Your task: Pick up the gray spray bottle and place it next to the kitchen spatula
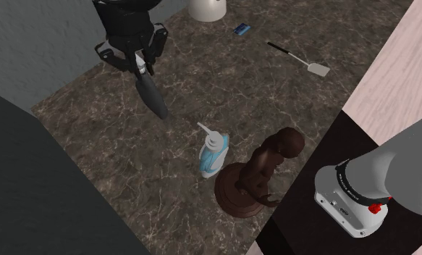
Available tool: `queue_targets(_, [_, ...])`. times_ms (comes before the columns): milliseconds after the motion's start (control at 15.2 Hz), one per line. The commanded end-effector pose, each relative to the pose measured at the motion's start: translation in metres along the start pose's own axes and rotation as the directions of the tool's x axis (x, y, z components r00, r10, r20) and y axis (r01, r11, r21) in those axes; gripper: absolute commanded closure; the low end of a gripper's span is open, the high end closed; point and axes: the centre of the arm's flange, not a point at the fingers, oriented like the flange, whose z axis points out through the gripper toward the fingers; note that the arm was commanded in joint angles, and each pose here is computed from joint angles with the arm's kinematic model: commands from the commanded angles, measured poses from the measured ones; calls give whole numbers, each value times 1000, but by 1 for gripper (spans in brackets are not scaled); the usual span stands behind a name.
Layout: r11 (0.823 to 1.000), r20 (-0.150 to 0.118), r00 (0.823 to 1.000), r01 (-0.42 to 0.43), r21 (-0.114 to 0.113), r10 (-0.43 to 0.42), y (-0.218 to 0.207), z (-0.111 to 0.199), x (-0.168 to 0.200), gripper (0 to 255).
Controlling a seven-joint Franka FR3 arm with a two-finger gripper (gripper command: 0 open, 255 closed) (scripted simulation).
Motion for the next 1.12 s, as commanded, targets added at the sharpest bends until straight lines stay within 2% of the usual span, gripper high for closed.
queue_targets(0, [1000, 0, 1000, 0, 0, 0, 0, -12, 0, 255])
queue_targets(1056, [1000, 0, 1000, 0, 0, 0, -5, -96, 5, 255])
